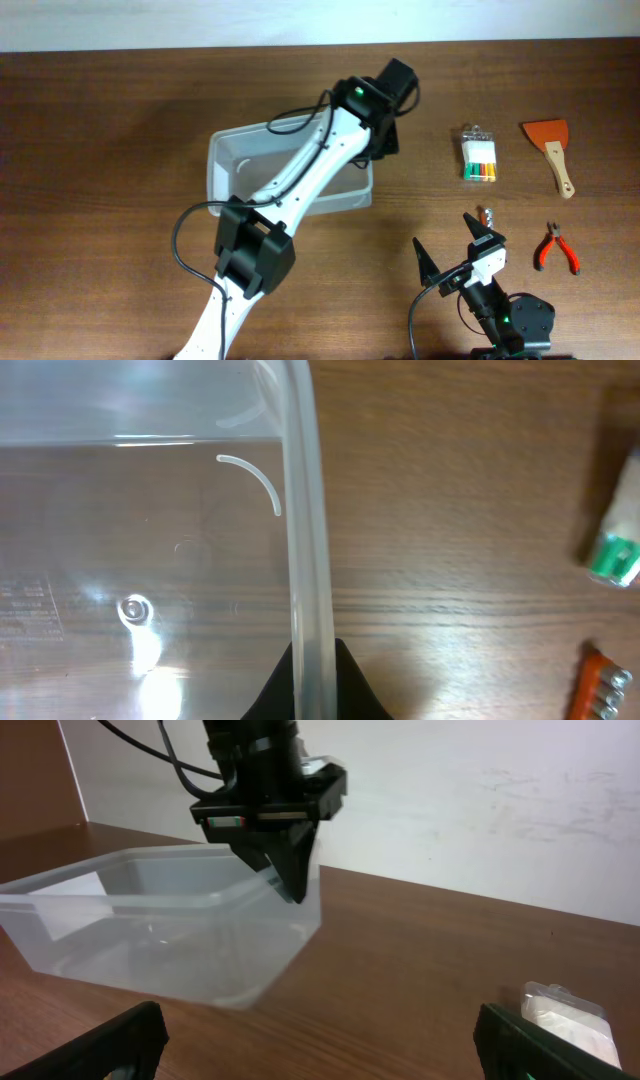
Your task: Pack container
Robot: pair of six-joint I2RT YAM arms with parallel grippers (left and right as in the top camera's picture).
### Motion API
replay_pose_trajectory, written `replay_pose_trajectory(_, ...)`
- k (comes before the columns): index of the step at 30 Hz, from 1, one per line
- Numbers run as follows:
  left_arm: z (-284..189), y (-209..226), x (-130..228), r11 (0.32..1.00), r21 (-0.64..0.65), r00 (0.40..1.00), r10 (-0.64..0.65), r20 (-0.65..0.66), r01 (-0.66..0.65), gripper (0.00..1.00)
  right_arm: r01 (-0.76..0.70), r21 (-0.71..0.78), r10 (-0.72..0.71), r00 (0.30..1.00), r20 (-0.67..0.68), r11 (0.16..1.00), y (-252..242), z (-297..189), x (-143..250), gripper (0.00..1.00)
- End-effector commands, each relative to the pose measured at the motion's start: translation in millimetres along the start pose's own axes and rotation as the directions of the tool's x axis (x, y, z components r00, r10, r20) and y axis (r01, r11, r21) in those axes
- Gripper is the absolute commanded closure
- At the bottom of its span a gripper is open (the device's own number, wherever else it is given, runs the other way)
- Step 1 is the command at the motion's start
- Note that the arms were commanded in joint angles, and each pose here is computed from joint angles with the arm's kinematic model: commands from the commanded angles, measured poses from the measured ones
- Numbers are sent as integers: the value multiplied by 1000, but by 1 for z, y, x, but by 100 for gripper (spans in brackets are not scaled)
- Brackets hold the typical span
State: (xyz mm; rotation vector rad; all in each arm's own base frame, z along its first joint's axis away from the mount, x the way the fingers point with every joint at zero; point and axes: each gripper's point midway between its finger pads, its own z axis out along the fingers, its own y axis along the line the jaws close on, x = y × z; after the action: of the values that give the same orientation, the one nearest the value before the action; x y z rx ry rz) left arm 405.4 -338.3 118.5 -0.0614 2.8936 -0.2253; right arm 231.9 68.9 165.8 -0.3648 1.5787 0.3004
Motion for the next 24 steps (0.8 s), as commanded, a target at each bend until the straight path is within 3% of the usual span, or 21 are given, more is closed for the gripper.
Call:
replay_pose_trajectory(1,-5,-13,1,1000,23,1000,-7,20,7,98,-9,-26,9,1000,-3,1000,5,0,2,1)
replay_pose_trajectory(24,28,-28,20,1000,7,1000,-1,-16,1,98,-9,-26,9,1000,-3,1000,5,0,2,1)
